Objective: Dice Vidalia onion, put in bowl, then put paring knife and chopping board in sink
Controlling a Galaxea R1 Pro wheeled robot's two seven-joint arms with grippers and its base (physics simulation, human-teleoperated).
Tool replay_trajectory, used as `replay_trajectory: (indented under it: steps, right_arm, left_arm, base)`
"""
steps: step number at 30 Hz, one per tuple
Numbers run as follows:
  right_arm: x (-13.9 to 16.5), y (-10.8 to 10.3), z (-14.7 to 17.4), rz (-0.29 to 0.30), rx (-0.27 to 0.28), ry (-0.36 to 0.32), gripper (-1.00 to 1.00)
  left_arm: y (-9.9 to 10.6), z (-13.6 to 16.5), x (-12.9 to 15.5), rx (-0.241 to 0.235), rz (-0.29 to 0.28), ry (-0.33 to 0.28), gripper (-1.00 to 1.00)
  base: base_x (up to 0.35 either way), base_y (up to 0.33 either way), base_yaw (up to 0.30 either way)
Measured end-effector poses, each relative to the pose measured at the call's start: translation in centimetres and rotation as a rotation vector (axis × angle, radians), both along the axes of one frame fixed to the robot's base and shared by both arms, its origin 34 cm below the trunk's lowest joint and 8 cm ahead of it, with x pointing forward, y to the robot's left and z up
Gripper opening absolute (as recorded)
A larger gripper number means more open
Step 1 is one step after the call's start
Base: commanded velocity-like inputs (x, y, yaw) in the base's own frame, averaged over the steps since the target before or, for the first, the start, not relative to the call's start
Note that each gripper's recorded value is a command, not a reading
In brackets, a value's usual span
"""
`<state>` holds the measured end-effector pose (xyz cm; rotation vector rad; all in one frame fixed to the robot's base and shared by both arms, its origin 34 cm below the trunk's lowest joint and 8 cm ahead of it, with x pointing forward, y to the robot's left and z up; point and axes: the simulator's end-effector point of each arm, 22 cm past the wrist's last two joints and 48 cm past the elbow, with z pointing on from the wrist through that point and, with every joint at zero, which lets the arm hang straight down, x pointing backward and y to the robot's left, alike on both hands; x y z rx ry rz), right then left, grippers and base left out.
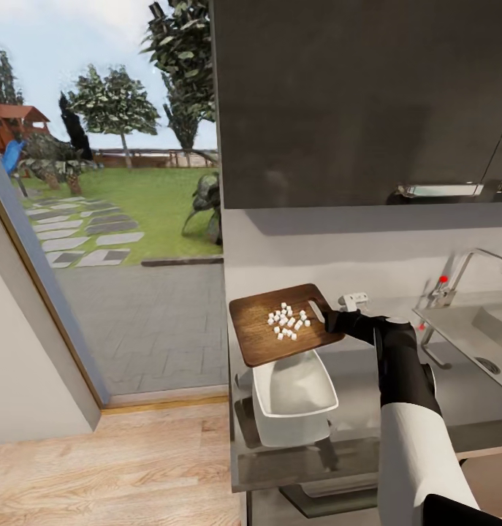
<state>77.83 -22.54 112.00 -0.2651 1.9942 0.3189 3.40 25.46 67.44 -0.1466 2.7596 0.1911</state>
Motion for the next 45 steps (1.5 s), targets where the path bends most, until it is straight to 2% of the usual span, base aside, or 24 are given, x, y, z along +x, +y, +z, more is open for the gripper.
replay_trajectory:
  steps: [9, 13, 20, 28, 33, 37, 45]
  right_arm:
    - [-0.1, 0.3, -0.7, 0.007, 0.008, 0.013, -1.0]
    - [0.2, 0.8, -1.6, 0.031, 0.0, -0.003, -1.0]
    - [0.1, -0.5, -2.9, 0.0, 0.039, 0.003, -1.0]
    - [0.3, -0.3, -3.4, 0.015, 0.037, -0.027, -1.0]
    - [0.4, -0.5, -2.8, 0.005, 0.084, -0.053, -1.0]
    - [0.7, -0.3, -2.6, 0.017, 0.077, -0.088, -1.0]
    - [0.7, 0.1, -2.9, 0.029, 0.077, -0.096, -1.0]
  left_arm:
    - [0.0, 0.0, 0.0, 0.0, 0.0, 0.0, 1.0]
    - [0.0, 0.0, 0.0, 0.0, 0.0, 0.0, 1.0]
    - [0.0, 0.0, 0.0, 0.0, 0.0, 0.002, 1.0]
    - [0.0, 0.0, -0.1, 0.0, 0.0, 0.004, 1.0]
    - [0.0, 0.0, -0.2, 0.0, 0.0, 0.006, 1.0]
    - [0.0, 0.0, -0.3, 0.0, 0.0, 0.007, 1.0]
    - [0.0, 0.0, -0.3, -0.001, 0.0, 0.007, 1.0]
  base:
    - [0.0, 0.0, 0.0]
    - [0.0, 0.0, 0.0]
    - [0.0, 0.0, 0.0]
    - [0.0, 0.0, 0.0]
    - [0.0, 0.0, 0.0]
    - [0.0, 0.0, 0.0]
    - [0.0, 0.0, 0.0]
